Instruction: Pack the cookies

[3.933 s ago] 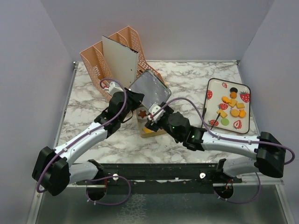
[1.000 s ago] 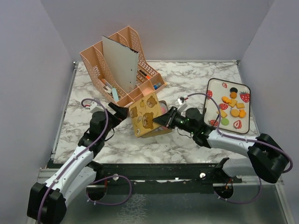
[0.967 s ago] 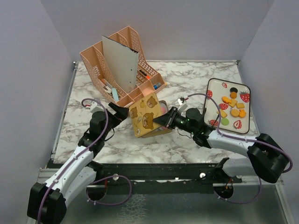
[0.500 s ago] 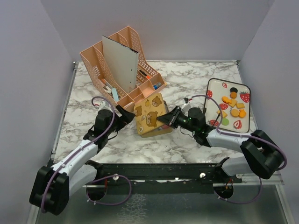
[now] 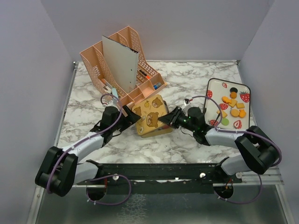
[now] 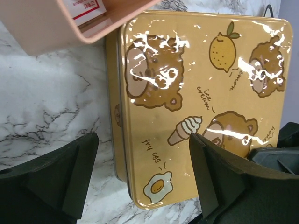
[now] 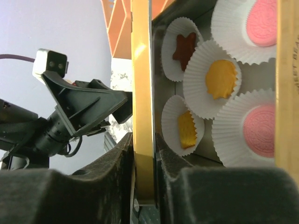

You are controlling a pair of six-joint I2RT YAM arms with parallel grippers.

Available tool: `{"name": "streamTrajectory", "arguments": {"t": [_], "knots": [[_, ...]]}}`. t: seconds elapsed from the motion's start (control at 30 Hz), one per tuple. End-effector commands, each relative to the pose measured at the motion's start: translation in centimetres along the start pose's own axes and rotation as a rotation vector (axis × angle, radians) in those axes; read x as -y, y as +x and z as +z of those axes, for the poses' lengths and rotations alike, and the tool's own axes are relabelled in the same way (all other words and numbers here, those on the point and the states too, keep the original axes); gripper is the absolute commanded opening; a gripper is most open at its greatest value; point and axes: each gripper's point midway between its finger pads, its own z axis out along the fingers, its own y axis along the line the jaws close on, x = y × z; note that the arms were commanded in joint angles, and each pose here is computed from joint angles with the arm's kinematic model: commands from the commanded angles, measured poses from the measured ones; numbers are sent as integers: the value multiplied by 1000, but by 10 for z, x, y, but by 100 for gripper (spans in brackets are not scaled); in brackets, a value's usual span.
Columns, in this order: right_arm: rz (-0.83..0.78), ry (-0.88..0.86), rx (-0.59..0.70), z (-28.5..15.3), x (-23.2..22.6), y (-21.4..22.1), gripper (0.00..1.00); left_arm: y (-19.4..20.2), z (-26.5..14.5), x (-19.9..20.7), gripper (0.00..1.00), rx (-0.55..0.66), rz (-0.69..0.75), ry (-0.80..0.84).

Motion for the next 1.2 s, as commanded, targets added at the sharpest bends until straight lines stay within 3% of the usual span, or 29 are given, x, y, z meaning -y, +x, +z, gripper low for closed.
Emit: {"name": "streamTrajectory", "arguments": {"t": [0.0,0.43,1.17], "knots": [[-30,81,16,-1,22,-3,29,-4,5,30,85,-6,21,80],[-206,257,58,-15,36,-23,46,2,18,45,85,-28,45,88],[-449,470,61,-43,53,-47,61,-6,21,52,85,-9,79,85]]}}
